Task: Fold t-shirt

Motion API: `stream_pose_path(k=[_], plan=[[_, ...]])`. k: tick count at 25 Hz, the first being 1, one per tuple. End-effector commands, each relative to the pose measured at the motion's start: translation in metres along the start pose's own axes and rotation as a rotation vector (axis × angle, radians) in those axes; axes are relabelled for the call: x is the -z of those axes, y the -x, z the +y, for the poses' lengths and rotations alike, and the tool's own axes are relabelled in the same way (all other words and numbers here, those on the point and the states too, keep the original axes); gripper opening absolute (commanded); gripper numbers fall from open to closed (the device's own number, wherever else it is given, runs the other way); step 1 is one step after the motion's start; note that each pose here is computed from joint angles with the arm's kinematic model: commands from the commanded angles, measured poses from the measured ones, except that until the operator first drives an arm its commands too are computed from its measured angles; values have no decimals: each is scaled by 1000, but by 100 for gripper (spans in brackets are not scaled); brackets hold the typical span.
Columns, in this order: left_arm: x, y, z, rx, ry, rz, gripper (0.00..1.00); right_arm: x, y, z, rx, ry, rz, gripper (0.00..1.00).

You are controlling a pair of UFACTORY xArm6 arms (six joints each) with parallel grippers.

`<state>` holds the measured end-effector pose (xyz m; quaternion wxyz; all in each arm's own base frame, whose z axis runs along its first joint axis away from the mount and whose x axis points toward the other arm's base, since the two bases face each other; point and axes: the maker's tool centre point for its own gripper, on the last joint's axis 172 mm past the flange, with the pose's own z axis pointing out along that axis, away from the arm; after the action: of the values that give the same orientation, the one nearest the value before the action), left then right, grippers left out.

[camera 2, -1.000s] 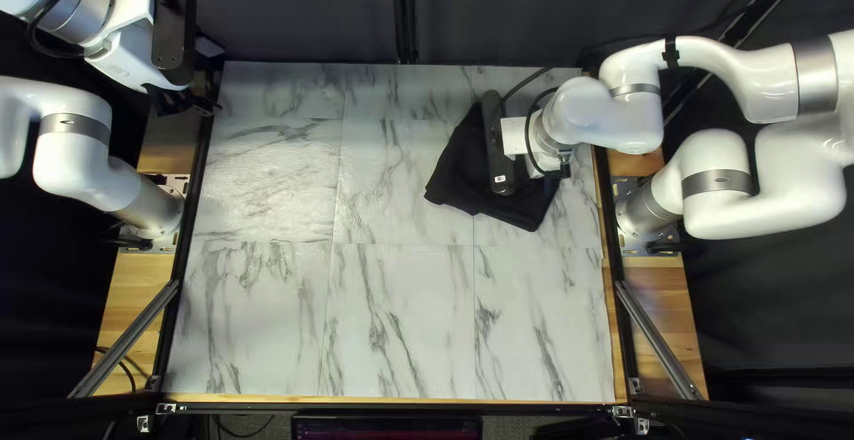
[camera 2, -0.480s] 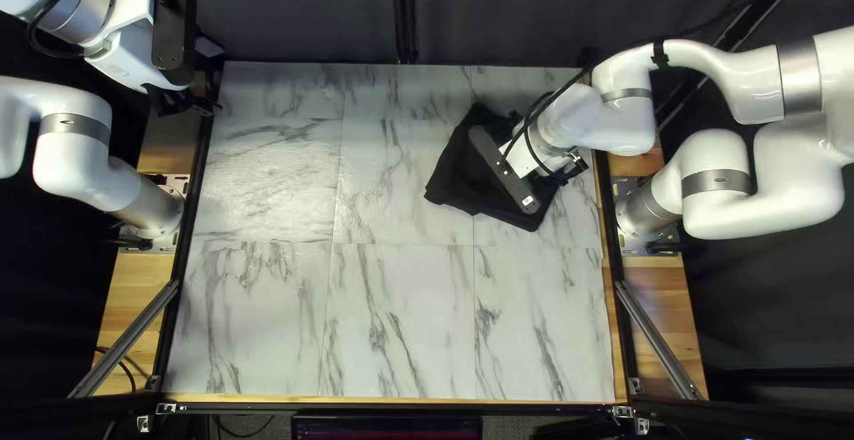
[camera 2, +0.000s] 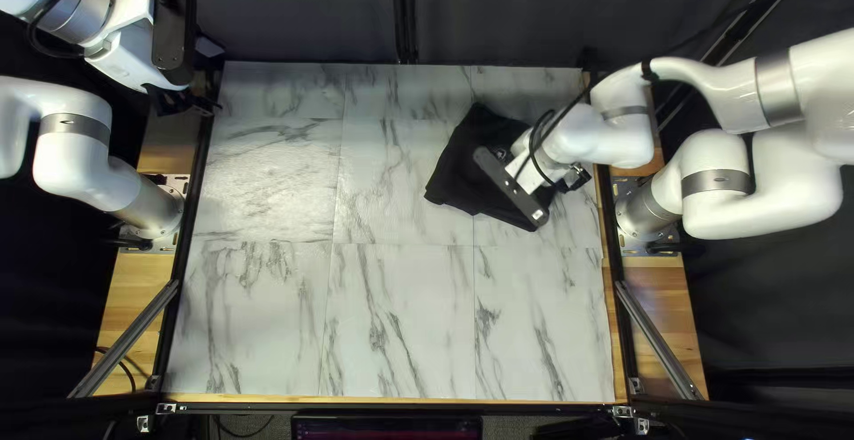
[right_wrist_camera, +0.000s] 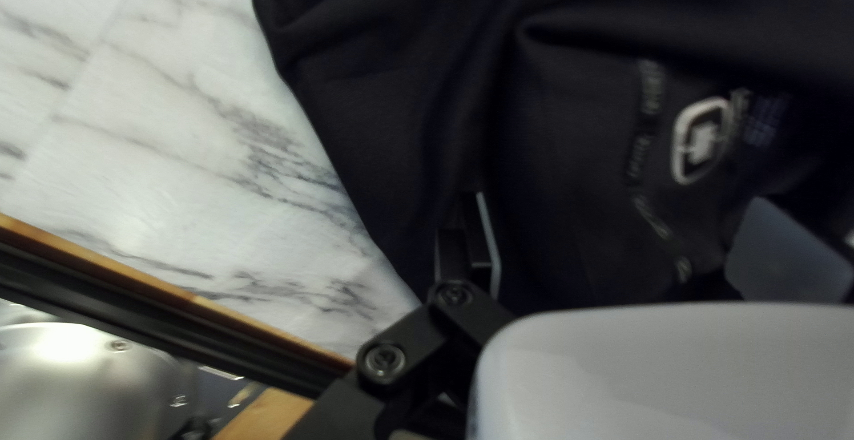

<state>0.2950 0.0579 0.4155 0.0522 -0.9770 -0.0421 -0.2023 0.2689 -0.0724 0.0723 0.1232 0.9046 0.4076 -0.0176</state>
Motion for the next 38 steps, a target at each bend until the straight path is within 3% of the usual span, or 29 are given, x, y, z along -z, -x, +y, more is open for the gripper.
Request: stream_pose_path(k=[1,3,6,8,9,17,27,38], plan=[[0,0,0,0,0,0,100,-9,3,3,65,11,-19,100],[0,0,0,0,0,0,100,-13,5,7,81,9,-27,98],[0,0,0,0,0,0,100,-19,8,14,98,0,-38,71],[0,0,0,0,0,0,100,-22,9,15,107,-6,-45,34],[0,0,0,0,0,0,100,-23,10,16,111,-9,-48,1],[0,0,0,0,0,0,100,-25,12,15,127,-8,-60,0],[0,0,0,0,0,0,100,14,5,16,113,33,-78,0],[0,0,0,0,0,0,100,50,-5,12,102,61,-126,0]])
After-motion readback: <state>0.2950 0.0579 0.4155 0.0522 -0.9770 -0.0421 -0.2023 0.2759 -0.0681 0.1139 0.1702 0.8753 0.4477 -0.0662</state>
